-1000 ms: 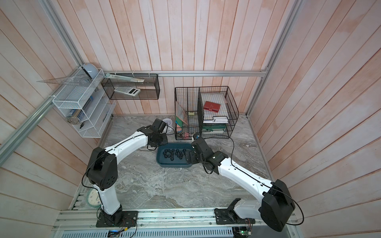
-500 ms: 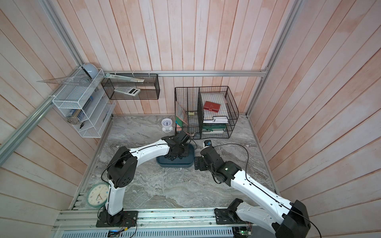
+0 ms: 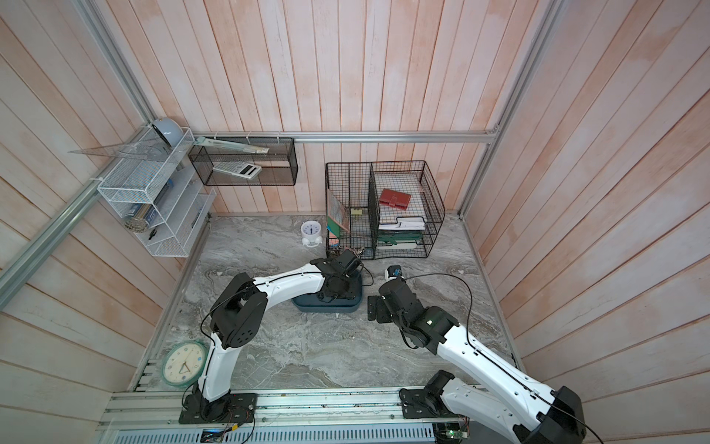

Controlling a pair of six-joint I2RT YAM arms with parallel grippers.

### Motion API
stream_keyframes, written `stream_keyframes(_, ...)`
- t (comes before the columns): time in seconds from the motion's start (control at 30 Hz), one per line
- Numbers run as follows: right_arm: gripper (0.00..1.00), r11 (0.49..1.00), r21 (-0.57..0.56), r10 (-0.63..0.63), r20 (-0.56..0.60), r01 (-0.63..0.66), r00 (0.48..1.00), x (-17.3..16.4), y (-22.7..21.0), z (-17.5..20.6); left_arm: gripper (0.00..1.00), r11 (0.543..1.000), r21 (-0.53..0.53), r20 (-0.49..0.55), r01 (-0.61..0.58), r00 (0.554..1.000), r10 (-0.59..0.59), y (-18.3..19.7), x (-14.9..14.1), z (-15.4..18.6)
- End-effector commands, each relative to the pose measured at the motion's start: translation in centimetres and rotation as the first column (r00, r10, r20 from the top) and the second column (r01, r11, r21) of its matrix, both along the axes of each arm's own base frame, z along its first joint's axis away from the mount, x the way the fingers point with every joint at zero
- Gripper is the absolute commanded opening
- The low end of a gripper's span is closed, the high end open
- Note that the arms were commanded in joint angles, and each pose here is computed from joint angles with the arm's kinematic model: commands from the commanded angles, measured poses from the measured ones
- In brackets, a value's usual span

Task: Put the nuts on the desktop into the storage box
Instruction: Place the nut in the storage box.

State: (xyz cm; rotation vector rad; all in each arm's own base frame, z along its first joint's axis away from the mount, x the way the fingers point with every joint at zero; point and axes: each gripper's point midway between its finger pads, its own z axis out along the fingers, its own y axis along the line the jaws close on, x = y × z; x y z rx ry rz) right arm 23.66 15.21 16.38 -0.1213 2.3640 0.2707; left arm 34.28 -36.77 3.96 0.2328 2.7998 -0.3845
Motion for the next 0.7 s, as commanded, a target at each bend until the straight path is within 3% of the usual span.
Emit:
stream_keyframes(0.0,0.98,1.0,-0.021,-0.019,-0.007,0.019,1.0,-0.1,-0.5,-0.5,0.56,1.0,-0.004,0.041,0.01,0.999,-0.01,-0.3,0.5,1.9)
stream_keyframes(0.1,0.98,1.0,-0.017,-0.016,0.006,0.016,1.0,0.1,-0.3,-0.2,0.66,1.0,-0.007,0.069,0.005,0.998,-0.004,0.1,0.7,3.6)
stream_keyframes(0.27,0.98,0.999,-0.035,-0.015,0.031,0.016,0.999,0.7,-0.2,0.2,0.74,0.999,-0.032,0.132,-0.018,0.991,0.022,1.5,1.5,7.5)
stream_keyframes(0.33,0.98,0.999,-0.046,-0.027,0.045,0.029,0.999,1.1,-0.4,0.5,0.83,0.998,-0.046,0.165,-0.033,0.985,0.04,2.4,1.9,9.5)
stream_keyframes(0.4,0.98,0.997,-0.056,-0.044,0.064,0.048,0.997,1.7,-0.7,0.6,1.0,0.997,-0.049,0.212,-0.057,0.975,0.066,3.9,2.5,11.6)
stream_keyframes(0.67,0.98,0.981,-0.086,-0.156,0.2,0.176,0.967,4.8,-3.6,1.7,1.0,0.972,-0.086,0.352,-0.219,0.906,0.235,13.4,4.1,15.9)
